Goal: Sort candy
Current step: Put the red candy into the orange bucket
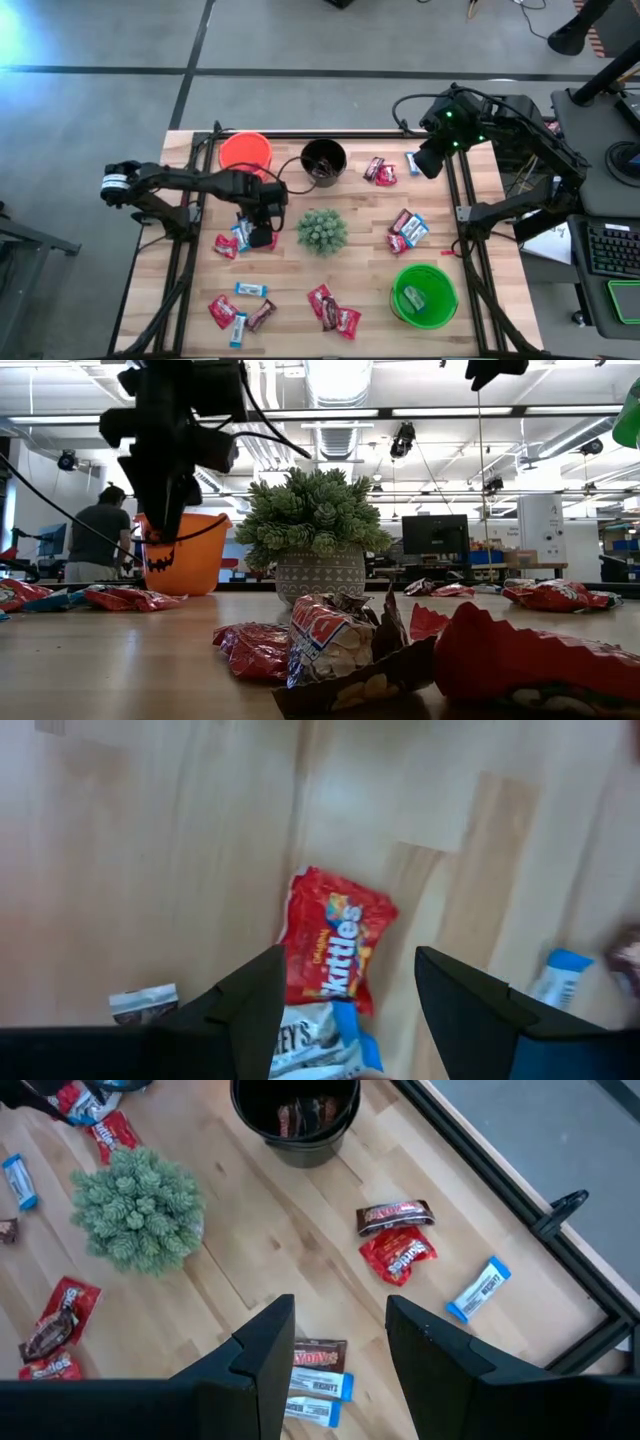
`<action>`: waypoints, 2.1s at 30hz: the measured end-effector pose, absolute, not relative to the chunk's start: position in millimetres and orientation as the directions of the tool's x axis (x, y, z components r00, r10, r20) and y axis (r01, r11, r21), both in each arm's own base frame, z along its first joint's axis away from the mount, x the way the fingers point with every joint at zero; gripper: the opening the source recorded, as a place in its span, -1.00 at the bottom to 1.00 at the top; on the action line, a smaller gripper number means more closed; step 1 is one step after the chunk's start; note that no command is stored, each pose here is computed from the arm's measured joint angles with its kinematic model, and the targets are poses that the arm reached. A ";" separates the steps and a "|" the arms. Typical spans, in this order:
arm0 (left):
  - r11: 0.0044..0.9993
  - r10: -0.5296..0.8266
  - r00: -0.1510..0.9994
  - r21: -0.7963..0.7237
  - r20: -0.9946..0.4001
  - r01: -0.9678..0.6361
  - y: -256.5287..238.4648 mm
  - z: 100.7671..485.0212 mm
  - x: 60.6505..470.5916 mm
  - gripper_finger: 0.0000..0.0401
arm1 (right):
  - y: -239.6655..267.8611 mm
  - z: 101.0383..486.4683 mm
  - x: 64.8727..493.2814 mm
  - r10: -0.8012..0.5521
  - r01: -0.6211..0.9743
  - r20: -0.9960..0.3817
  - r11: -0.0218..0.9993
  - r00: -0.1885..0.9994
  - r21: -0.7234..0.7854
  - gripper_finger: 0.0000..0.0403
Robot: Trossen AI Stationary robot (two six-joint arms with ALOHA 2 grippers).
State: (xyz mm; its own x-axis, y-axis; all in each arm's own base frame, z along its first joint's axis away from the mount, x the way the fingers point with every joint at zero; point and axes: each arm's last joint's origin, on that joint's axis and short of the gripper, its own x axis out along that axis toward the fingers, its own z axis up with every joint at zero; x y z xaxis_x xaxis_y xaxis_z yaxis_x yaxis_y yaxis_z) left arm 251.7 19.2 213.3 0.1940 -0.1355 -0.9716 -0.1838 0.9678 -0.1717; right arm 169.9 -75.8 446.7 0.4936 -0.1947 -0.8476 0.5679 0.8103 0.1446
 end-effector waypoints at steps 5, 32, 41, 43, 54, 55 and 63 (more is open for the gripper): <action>0.965 -0.124 0.205 -0.167 -0.971 -0.204 19.3 199.5 249.2 0.02 | -75.8 446.7 169.9 -0.194 0.568 -0.847 0.810 0.494 0.145 -0.25; 0.968 -0.157 0.192 -0.189 -0.969 -0.166 10.6 159.8 236.8 0.02 | -75.8 446.9 170.0 -0.194 0.601 -0.846 0.780 0.496 0.174 -0.25; 0.968 -0.161 0.132 -0.182 -0.978 -0.174 11.3 136.6 247.1 0.01 | -75.8 446.9 170.0 -0.194 0.601 -0.846 0.780 0.497 0.175 -0.25; 0.966 -0.162 0.106 -0.179 -0.981 -0.186 11.3 131.3 247.8 0.01 | -75.8 446.9 170.1 -0.193 0.601 -0.846 0.780 0.497 0.175 -0.25; 0.956 -0.170 0.132 -0.196 -0.977 -0.216 11.4 137.9 245.1 -0.74 | -75.9 447.0 170.2 -0.195 0.592 -0.845 0.788 0.499 0.168 -0.25; 0.954 -0.183 0.132 -0.209 -0.974 -0.217 11.0 138.3 245.0 -0.84 | -75.9 447.1 170.3 -0.196 0.592 -0.844 0.788 0.500 0.167 -0.25; 0.935 -0.209 0.141 -0.240 -0.968 -0.261 10.0 140.4 244.0 -0.95 | -76.1 447.2 170.4 -0.198 0.584 -0.843 0.796 0.500 0.160 -0.25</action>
State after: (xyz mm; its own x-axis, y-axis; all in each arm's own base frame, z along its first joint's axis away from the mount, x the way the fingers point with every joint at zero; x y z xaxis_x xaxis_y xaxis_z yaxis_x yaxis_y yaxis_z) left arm 244.0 10.0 140.4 0.1411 -0.2088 -0.9677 -0.2606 0.9352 -0.2398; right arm 170.4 -76.1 447.2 0.5002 -0.1975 -0.8431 0.5843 0.7956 0.1603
